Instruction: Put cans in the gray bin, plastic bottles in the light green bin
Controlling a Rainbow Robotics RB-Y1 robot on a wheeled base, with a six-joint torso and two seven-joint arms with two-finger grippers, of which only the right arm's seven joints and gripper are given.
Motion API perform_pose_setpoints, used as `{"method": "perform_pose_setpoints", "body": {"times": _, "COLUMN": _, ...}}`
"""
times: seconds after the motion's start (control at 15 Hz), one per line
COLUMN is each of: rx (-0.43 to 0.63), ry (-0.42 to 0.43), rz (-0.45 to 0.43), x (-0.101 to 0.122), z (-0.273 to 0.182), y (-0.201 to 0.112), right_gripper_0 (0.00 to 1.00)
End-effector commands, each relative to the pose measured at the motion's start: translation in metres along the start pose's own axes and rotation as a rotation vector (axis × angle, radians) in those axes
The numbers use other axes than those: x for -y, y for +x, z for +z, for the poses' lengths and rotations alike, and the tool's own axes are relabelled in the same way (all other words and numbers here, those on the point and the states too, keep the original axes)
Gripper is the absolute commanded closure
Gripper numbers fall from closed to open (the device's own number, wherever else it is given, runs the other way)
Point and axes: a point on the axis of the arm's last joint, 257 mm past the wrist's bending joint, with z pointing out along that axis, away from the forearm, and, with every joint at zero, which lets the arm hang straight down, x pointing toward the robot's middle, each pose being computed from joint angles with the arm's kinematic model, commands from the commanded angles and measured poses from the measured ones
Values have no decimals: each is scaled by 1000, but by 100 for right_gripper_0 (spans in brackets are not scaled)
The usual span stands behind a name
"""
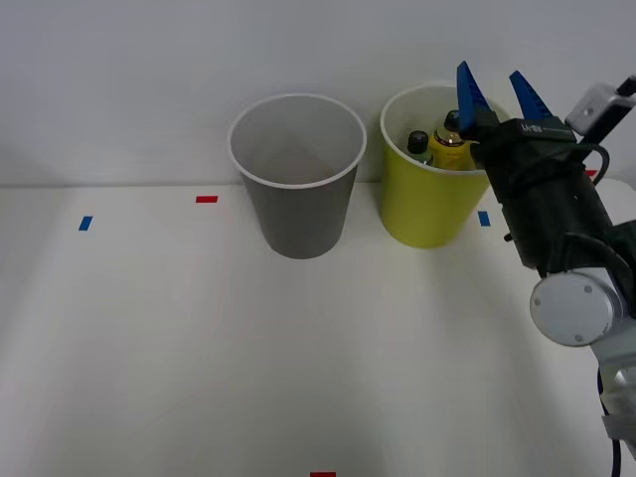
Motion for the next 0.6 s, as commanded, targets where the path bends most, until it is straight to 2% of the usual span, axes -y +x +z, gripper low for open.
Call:
{"method": "perform_pose_setpoints", "body": {"times": 0.07, "rx": 11, "ry": 30, "rz": -12, "x": 7, "z": -37, "y": 7, "right_gripper_0": 20}}
{"method": "perform_pose_setpoints", "body": {"times": 0.27, "rx": 9, "ry": 50, "rz": -47, "x": 12, "z": -79, "y": 19, "right_gripper_0": 20}}
{"method": "perform_pose_setpoints", "body": {"times": 0.47, "rx": -49, "ry": 69, "rz": -94, "x": 15, "z": -119, "y": 29, "right_gripper_0": 21}}
{"method": "perform_pose_setpoints", "body": {"times": 0.6, "rx": -88, "ry": 93, "rz": -159, "x": 20, "z": -148, "y": 40, "right_gripper_0": 21}}
